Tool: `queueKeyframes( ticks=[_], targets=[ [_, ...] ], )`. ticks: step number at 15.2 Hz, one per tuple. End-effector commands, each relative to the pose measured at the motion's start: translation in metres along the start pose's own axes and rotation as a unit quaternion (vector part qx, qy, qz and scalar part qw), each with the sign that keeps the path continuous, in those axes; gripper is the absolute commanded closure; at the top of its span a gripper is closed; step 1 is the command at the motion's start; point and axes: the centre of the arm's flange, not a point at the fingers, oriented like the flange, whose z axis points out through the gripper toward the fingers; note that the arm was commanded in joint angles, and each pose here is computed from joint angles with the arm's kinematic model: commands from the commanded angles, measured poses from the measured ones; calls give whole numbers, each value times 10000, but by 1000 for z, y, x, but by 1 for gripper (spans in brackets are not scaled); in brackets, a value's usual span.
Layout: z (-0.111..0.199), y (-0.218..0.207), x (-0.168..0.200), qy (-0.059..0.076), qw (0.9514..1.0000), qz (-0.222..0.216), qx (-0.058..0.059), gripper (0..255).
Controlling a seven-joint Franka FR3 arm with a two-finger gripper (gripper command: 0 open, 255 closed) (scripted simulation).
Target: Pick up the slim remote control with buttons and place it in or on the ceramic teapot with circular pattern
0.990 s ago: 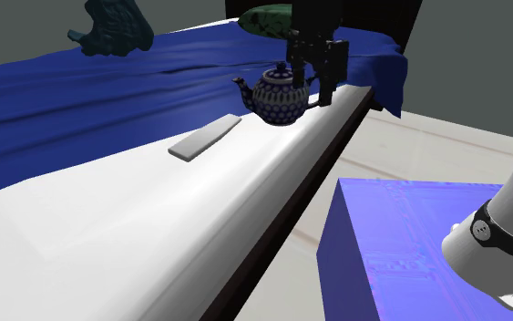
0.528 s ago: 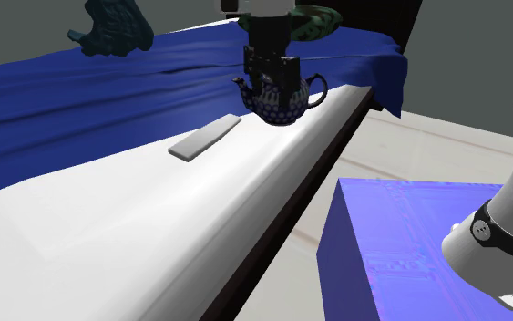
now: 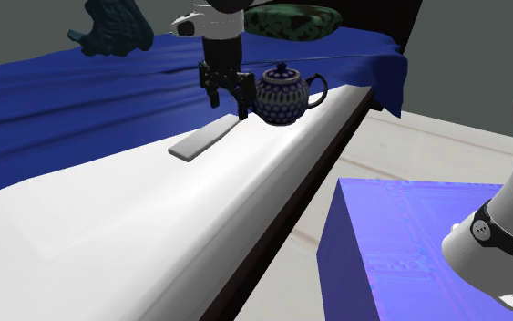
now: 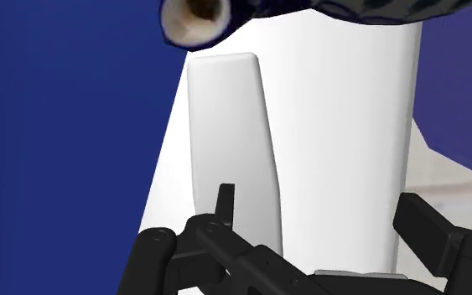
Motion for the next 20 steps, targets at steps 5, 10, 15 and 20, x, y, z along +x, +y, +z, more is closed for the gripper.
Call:
queueKeyframes(
  ticks=[5, 10, 15, 20],
  targets=[
    [25, 40, 27, 44, 9976, -688, -61, 0],
    [51, 40, 27, 44, 9976, -688, -61, 0],
    [60, 40, 28, 44, 9976, -688, -61, 0],
    [60, 40, 28, 43, 9976, -688, -61, 255]
  ],
)
